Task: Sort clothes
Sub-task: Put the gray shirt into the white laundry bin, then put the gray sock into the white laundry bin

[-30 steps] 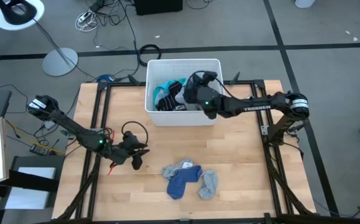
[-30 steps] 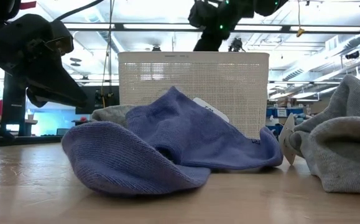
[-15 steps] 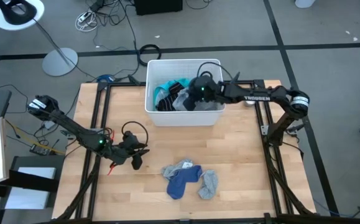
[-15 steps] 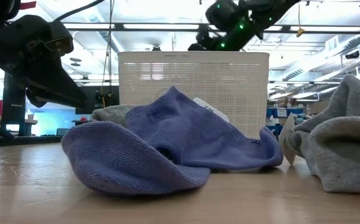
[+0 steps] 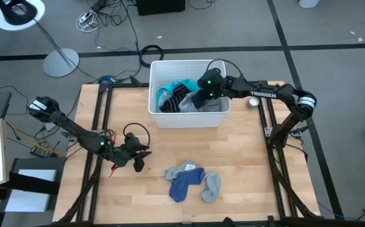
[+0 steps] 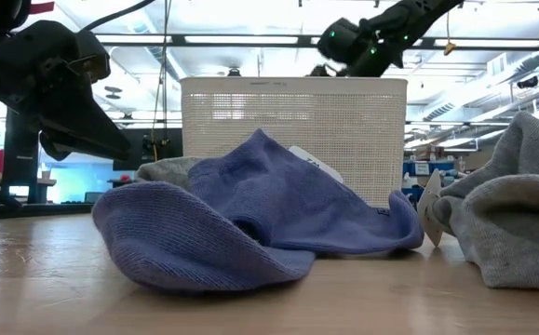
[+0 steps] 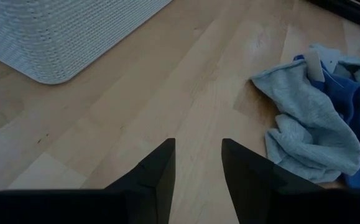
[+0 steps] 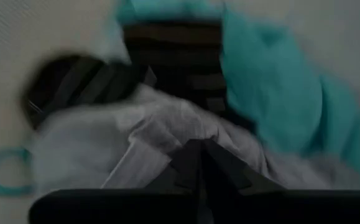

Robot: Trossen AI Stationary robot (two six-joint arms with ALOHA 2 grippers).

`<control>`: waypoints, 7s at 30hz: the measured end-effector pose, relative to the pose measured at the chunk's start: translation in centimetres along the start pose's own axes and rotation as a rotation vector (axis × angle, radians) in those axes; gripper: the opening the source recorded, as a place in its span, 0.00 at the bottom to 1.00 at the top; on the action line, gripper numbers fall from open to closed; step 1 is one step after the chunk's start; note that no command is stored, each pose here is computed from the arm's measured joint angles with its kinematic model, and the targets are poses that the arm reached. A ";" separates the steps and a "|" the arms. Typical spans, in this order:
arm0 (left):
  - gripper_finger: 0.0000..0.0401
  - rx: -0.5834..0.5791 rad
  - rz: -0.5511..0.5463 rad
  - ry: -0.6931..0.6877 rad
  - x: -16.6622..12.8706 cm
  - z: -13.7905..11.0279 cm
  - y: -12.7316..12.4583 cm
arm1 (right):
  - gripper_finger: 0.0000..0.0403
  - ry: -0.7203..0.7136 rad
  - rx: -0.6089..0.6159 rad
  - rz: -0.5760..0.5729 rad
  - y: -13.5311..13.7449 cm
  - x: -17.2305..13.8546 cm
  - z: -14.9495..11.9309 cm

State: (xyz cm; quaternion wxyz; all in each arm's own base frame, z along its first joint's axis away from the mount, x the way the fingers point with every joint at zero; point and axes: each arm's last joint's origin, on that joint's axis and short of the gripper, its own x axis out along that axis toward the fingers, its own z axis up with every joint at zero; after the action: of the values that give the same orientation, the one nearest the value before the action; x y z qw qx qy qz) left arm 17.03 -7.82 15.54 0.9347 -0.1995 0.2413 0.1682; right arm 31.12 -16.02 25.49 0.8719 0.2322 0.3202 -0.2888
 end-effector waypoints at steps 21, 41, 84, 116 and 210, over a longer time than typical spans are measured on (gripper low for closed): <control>0.34 0.001 0.001 0.001 0.0 0.0 0.0 | 0.39 -0.162 -0.043 0.322 2.9 -14.1 0.2; 0.34 -0.045 -0.073 -0.027 0.0 0.5 -0.6 | 0.28 0.199 -0.404 0.378 14.0 -20.9 -14.0; 0.34 0.381 -0.248 0.172 6.7 0.8 -10.8 | 0.22 -0.009 0.036 0.475 13.2 -14.1 -34.0; 0.00 0.453 -0.223 -0.056 -1.6 14.9 -11.6 | 0.22 -0.018 0.033 0.490 13.4 -14.1 -33.8; 0.42 0.193 -0.222 0.150 -2.2 6.8 -6.7 | 0.17 0.162 -0.479 0.373 16.0 -10.8 -28.4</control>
State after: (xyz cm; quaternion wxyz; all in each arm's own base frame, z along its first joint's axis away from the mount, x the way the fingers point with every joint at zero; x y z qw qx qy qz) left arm 20.63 -11.00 24.11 0.9417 -0.1462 0.3019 0.0247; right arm 22.71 16.19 16.92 0.9114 0.0971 0.3993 -0.0210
